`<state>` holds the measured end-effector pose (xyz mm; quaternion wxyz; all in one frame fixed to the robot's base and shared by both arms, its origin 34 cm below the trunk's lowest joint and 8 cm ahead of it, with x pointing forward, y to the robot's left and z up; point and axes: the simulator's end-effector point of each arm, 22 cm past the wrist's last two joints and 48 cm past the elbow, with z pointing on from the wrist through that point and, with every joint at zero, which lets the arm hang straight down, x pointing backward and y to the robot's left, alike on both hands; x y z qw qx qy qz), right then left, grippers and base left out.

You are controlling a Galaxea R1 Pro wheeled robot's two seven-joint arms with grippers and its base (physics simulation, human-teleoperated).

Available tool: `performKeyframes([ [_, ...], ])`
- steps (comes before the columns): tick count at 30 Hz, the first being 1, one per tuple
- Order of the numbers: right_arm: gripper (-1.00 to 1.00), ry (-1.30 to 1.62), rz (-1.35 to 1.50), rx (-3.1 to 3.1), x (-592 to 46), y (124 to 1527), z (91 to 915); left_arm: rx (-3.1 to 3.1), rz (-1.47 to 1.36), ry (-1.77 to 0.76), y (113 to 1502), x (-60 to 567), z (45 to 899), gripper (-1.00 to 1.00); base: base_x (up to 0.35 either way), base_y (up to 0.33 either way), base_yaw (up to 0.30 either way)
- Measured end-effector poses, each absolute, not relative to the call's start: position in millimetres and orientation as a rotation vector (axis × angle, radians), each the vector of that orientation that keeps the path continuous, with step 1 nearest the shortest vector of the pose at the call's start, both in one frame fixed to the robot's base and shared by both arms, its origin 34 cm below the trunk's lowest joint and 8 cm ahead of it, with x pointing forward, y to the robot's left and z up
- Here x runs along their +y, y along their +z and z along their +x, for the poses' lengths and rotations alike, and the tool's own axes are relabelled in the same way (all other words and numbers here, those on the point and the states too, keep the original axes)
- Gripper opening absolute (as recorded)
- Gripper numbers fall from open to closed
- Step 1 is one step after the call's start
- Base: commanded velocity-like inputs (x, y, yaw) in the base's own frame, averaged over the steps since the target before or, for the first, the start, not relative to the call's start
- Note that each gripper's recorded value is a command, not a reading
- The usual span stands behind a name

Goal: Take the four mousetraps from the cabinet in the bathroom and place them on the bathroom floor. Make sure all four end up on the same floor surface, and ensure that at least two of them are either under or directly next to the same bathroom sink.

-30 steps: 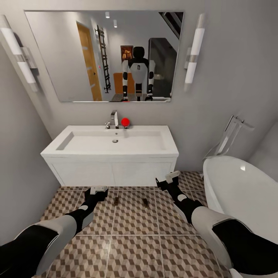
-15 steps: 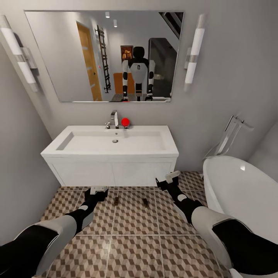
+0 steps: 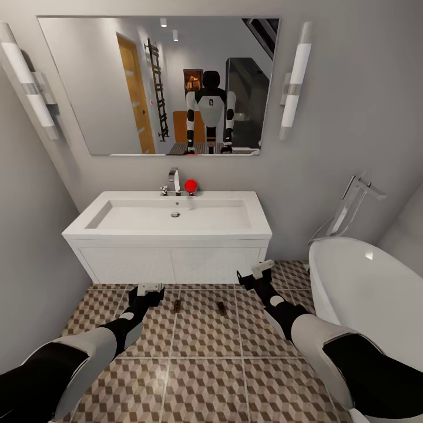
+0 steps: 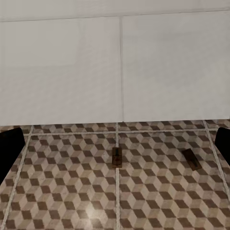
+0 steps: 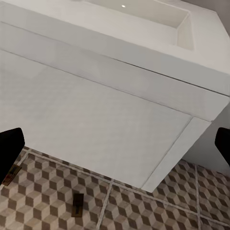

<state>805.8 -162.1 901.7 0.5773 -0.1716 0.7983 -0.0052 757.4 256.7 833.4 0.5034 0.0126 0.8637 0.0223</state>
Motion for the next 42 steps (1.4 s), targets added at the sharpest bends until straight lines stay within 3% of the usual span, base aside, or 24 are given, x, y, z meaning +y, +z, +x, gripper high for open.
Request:
performKeyframes([
  [31, 1.00, -0.011, -0.402, 1.872, -161.5, 899.5, 803.9, 2.086, 0.030, 0.054, 832.8, 257.0, 756.7, 1.00, 0.000, 0.000, 0.000],
  [42, 1.00, 0.003, -0.407, 1.955, -163.1, 851.3, 760.1, 2.109, 0.029, 0.064, 820.8, 262.6, 744.0, 1.00, 0.000, 0.000, 0.000],
])
